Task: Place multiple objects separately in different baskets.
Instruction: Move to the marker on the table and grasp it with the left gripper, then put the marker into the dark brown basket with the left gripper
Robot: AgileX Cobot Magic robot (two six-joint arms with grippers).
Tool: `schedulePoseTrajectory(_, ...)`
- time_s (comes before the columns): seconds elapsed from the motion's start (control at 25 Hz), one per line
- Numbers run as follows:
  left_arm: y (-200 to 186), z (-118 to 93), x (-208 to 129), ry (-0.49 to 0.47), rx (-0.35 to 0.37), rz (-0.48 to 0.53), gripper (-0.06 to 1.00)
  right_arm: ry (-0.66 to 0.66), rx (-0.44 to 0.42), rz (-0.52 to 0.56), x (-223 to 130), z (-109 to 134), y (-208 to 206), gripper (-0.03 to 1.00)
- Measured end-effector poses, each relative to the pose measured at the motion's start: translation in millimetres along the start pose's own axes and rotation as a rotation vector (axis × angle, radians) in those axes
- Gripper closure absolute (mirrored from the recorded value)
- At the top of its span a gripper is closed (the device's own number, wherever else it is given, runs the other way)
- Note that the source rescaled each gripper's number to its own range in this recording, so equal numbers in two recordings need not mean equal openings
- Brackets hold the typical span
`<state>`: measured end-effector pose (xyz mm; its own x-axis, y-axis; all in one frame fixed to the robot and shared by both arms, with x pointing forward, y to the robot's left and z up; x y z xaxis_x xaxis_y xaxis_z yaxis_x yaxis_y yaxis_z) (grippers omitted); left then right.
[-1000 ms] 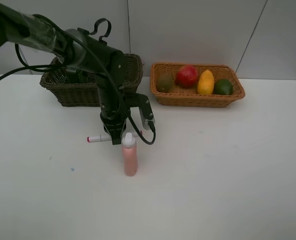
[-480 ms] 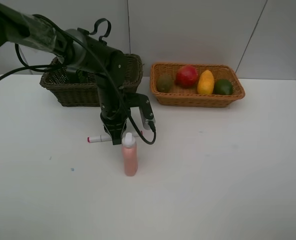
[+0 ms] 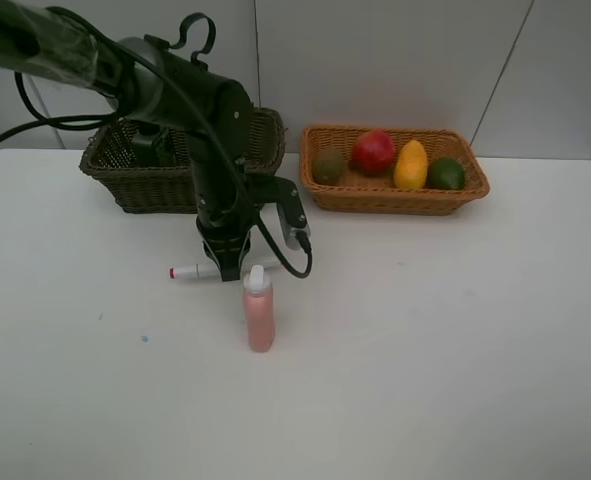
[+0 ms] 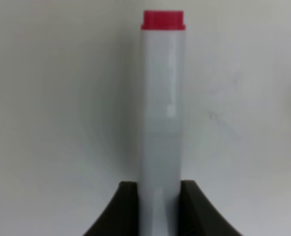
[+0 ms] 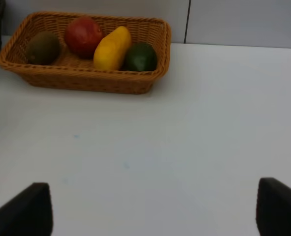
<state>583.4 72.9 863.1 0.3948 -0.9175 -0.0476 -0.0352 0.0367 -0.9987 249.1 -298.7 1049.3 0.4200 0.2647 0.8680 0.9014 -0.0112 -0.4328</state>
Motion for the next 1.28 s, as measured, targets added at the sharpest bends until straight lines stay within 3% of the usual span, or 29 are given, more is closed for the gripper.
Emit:
schedulePoseTrajectory(0.56,-68,1,-13,0.027,0.092,-0.023,0.93,0.000,0.000,0.000,0,0,0,-0.03)
schedulePoseTrajectory(0.88,-100,26,-20,0.047,0.229,0.038,0.93,0.000,0.000,0.000,0,0,0,-0.03)
schedulePoseTrajectory(1.28,-133,68,-25,0.043,0.452,-0.003,0.93,0.000,0.000,0.000,0,0,0,-0.03)
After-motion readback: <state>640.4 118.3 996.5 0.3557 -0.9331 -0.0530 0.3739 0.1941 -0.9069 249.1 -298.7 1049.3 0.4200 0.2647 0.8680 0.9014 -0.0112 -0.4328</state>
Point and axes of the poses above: a point on each arm's last joint axis where the gripper is mounted, y pointing out along that axis toward the gripper, z along the wrist's bending axis when the last joint is at zero, x = y × z, the point moved 2 cm from there along y, pointing out along that axis toward the gripper, and after that the axes turned 13 degrees about -y, right-handed, at the moved point
